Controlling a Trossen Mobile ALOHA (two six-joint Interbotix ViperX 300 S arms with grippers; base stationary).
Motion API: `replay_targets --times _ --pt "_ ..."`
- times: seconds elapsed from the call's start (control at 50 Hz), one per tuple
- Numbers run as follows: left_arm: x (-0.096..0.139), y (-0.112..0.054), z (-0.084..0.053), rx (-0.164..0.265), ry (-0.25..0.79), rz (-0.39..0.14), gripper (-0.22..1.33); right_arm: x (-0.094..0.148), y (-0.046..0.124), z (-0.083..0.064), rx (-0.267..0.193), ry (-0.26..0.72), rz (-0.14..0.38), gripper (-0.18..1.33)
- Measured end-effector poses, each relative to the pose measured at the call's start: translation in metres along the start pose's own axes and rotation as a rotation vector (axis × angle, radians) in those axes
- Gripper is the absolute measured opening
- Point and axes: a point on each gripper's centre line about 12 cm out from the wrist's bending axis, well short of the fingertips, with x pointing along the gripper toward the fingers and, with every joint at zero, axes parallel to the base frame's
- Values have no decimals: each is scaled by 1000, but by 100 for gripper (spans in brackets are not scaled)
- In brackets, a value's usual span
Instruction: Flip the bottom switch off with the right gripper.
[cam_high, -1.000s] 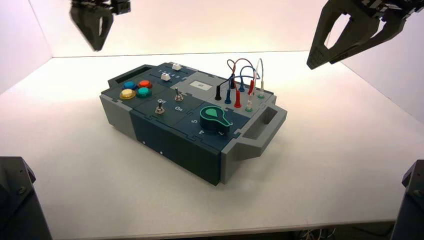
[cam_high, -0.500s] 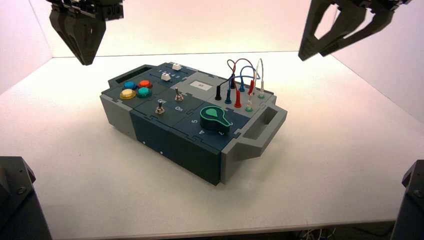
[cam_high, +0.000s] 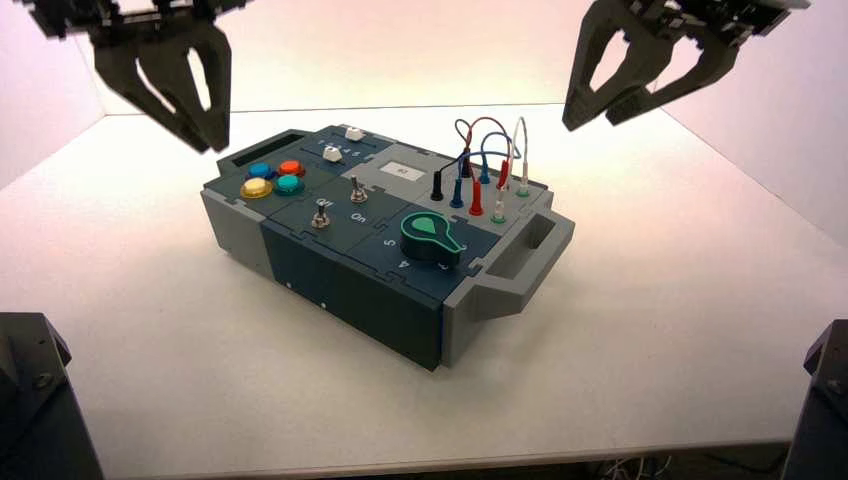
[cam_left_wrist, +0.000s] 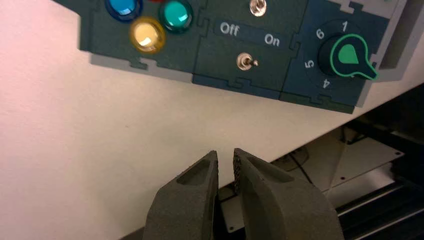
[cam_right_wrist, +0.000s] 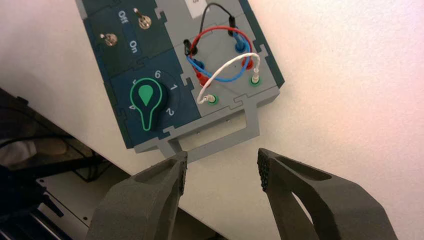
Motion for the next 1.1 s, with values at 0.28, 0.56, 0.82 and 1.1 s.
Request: replay_targets --times 0.28,0.56,0.82,1.1 --pt "10 -11 2 24 -1 -25 43 2 0 0 4 5 3 122" --pt "21 -14 6 66 34 4 27 2 10 -1 37 3 60 103" --pt "28 1 8 101 59 91 22 9 47 3 -69 15 144 71" --pt "18 48 24 29 34 219 12 23 58 18 -93 45 147 14"
